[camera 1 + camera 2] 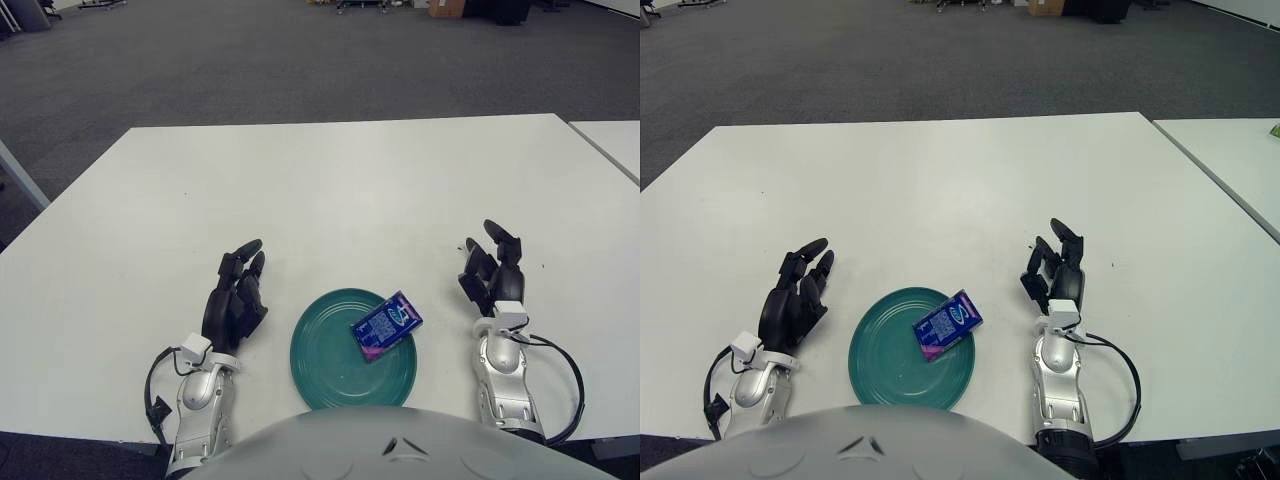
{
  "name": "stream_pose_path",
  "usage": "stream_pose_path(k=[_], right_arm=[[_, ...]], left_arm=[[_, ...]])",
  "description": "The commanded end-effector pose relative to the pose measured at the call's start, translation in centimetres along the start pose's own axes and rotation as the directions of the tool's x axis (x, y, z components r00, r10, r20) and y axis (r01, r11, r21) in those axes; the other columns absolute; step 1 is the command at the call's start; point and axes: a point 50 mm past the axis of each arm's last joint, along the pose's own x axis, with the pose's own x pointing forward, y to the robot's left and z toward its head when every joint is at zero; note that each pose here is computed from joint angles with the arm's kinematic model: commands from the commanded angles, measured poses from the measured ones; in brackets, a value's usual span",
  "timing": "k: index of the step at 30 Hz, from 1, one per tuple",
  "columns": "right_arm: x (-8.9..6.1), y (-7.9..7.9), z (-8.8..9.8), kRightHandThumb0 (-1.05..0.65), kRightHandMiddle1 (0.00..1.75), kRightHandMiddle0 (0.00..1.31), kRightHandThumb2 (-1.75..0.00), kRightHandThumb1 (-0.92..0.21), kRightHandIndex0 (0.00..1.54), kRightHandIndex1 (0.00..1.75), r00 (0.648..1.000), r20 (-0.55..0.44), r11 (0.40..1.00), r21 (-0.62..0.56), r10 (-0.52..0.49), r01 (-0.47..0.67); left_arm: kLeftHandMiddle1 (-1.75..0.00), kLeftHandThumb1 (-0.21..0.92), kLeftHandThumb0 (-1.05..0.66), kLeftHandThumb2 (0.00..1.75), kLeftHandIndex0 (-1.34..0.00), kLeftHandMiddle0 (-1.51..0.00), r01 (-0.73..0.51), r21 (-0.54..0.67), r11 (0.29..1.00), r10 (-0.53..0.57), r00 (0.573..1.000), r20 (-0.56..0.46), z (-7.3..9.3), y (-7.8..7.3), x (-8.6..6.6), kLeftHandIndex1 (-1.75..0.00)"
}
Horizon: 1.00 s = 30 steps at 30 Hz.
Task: Put the gum into the plate.
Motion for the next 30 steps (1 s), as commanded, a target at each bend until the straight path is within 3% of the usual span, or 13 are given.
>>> stream_pose_path(k=[1, 10, 16, 24, 30], right_arm=[[-3.2, 0.1, -4.3, -0.77, 0.87, 0.00, -0.74, -0.92, 0.53, 0.04, 0.984, -0.168, 0.984, -0.158, 0.051, -0.078], [-3.4, 0.3, -4.5, -0.79, 0.91, 0.00, -0.71, -0.92, 0.53, 0.04, 0.993, -0.101, 0.891, -0.443, 0.062, -0.101], [-3.5, -0.1, -5.0, -0.81, 0.89, 0.00, -0.73, -0.92, 0.54, 0.04, 0.993, -0.103, 0.793, -0.601, 0.053, -0.105], [-3.6, -0.2, -5.4, -0.78, 0.95, 0.00, -0.63, -0.92, 0.54, 0.03, 0.993, -0.097, 0.743, -0.660, 0.062, -0.111], [-4.1, 0.1, -5.3, -0.75, 0.92, 0.00, -0.56, -0.92, 0.51, 0.01, 0.991, -0.092, 0.748, -0.650, 0.097, -0.134]], left_arm=[[-0.04, 0.92, -0.81, 0.86, 0.00, -0.34, -0.019, -0.006, 1.000, 0.018, 0.993, -0.116, -2.0, 0.4, -1.0, -0.91], [-0.03, 0.92, -0.80, 0.87, 0.00, -0.34, -0.022, 0.012, 1.000, 0.023, 0.993, -0.116, -2.1, 0.6, -0.9, -0.89], [-0.03, 0.92, -0.80, 0.88, 0.00, -0.33, -0.030, 0.008, 1.000, 0.031, 0.993, -0.113, -2.2, 0.7, -1.1, -0.89], [-0.02, 0.92, -0.80, 0.87, 0.00, -0.32, -0.052, 0.013, 0.999, 0.053, 0.991, -0.124, -2.5, 0.7, -1.0, -0.85], [0.00, 0.92, -0.81, 0.87, 0.00, -0.29, -0.039, 0.031, 0.999, 0.043, 0.993, -0.113, -2.5, 0.5, -1.0, -0.82]])
